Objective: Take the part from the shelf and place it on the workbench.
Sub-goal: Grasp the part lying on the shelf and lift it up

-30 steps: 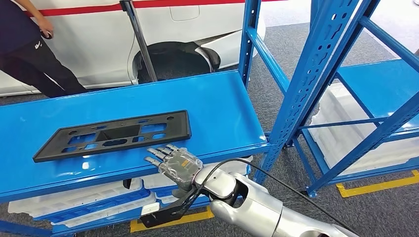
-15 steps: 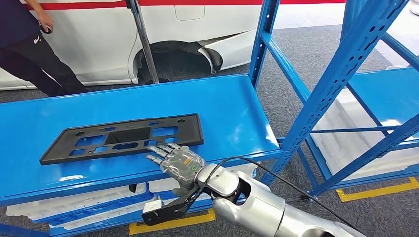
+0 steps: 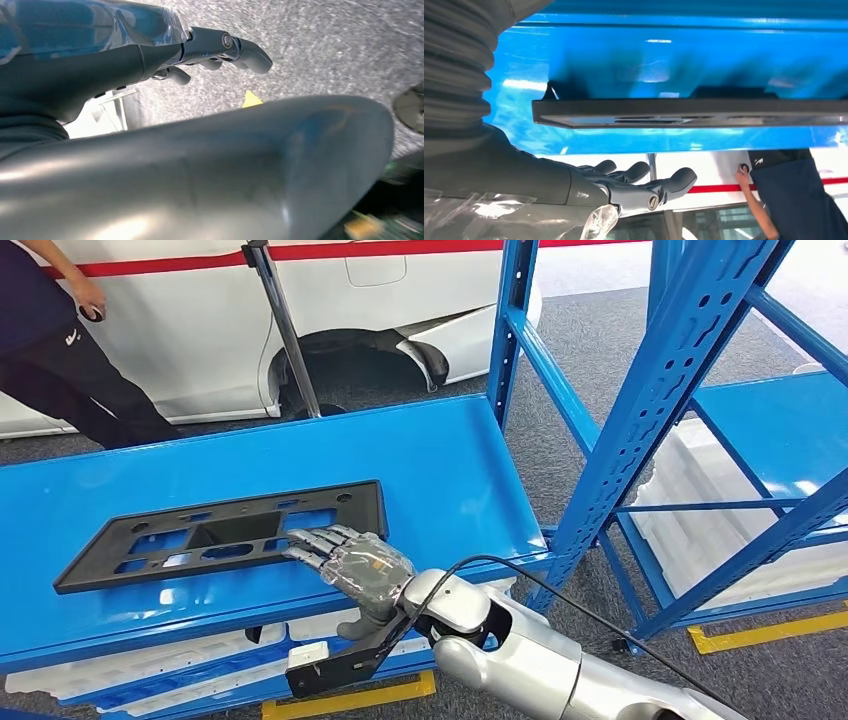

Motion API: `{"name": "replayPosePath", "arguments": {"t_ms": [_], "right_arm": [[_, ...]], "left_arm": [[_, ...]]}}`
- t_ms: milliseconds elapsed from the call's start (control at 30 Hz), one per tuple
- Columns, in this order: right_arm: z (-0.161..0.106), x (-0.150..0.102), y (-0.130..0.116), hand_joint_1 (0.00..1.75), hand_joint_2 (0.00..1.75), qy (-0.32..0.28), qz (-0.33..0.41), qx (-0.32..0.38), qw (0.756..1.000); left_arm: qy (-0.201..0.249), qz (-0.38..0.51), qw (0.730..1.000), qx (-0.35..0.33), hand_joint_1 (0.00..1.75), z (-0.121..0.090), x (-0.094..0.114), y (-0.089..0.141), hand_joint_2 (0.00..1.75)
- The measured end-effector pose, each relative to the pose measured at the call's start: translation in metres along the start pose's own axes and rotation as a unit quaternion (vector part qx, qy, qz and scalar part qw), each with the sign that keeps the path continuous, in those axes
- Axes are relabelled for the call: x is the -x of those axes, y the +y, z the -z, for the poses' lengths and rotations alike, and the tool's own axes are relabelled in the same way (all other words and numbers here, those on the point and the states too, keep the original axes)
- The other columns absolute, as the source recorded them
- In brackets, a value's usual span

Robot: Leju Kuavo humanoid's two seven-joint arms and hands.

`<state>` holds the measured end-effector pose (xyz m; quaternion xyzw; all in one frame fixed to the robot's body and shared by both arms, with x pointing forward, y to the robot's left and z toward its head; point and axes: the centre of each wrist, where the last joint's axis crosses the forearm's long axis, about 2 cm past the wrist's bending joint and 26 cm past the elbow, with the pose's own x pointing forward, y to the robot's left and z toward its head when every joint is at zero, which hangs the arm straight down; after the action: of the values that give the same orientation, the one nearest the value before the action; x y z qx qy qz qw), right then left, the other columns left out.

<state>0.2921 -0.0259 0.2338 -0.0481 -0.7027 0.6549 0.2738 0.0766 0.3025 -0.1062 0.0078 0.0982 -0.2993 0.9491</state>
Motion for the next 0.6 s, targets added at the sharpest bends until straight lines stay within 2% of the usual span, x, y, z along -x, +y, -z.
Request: {"name": "replayPosePath", "arguments": {"t_ms": [400,600], "right_arm": [[-0.01,0.002,-0.02,0.0,1.75,-0.018,0.022,0.077,0.997],[-0.017,0.004,-0.018,0.0,1.75,-0.017,0.03,0.087,0.996]], "left_arm": [[0.006,-0.002,1.0,-0.006,0.0,0.0,0.003,0.006,0.0],[0.008,-0.002,1.0,-0.007,0.0,0.0,0.004,0.008,0.0]]}}
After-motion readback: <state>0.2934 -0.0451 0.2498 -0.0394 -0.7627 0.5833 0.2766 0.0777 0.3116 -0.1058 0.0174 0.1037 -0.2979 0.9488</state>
